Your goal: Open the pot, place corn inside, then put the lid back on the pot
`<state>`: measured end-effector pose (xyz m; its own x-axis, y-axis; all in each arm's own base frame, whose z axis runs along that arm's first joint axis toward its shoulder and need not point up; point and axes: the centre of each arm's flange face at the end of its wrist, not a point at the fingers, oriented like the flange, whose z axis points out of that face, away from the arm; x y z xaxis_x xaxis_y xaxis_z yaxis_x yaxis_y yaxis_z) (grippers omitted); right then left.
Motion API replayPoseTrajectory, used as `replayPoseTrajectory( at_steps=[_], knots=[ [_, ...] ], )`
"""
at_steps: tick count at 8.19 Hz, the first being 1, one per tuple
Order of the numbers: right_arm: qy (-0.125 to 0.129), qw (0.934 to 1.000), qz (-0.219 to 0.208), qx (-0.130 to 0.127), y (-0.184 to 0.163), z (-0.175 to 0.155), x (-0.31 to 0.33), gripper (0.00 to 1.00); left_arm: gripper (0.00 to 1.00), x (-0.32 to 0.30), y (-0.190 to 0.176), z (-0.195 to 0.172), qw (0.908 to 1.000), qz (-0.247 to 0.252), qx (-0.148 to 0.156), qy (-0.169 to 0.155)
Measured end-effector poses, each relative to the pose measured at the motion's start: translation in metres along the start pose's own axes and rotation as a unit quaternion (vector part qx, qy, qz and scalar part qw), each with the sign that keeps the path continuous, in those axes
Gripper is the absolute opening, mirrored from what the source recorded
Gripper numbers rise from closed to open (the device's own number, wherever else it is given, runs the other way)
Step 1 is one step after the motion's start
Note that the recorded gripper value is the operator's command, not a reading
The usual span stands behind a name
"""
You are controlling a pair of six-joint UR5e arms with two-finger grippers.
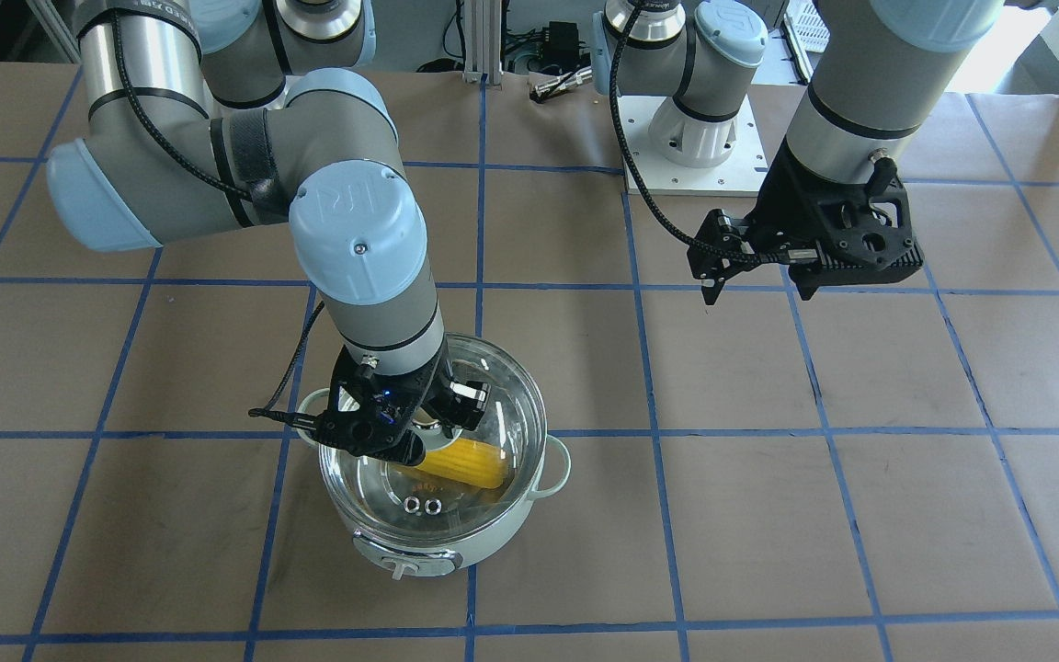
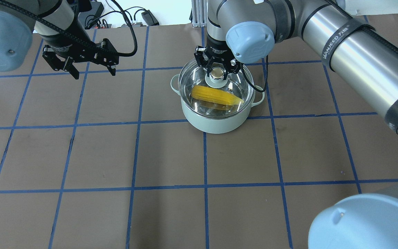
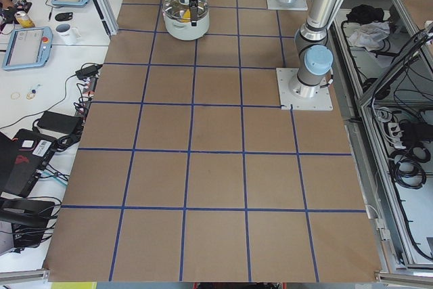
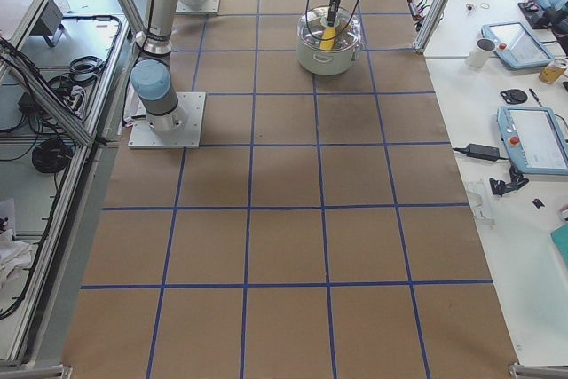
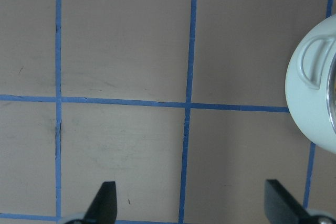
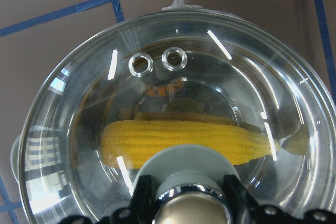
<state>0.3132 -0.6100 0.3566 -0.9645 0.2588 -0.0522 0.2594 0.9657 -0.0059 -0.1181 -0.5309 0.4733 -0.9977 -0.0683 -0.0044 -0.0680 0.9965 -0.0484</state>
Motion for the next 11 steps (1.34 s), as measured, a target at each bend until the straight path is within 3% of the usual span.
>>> replayPoseTrajectory(
  at_steps=[2,5,9,11],
  knots=[
    [0.002,1.0000,-0.002,-0.001,-0.0007,0.0020,0.0010,0.25,1.00,0.0003,-0.0013,0.0023,1.0000,-0.001,-0.001,0.001],
    [0.004,1.0000,-0.003,-0.006,0.0007,0.0072,0.0031,0.46,1.00,0.0004,-0.0017,0.0028,1.0000,0.000,-0.001,0.001],
    [-0.001,1.0000,-0.002,-0.005,0.0008,0.0080,0.0025,0.62,1.00,-0.0005,-0.0022,0.0040,1.0000,-0.005,-0.002,0.001],
    [-0.005,1.0000,0.002,0.000,0.0003,0.0058,0.0019,0.75,1.00,-0.0004,-0.0023,0.0041,1.0000,-0.006,-0.002,0.001]
  ],
)
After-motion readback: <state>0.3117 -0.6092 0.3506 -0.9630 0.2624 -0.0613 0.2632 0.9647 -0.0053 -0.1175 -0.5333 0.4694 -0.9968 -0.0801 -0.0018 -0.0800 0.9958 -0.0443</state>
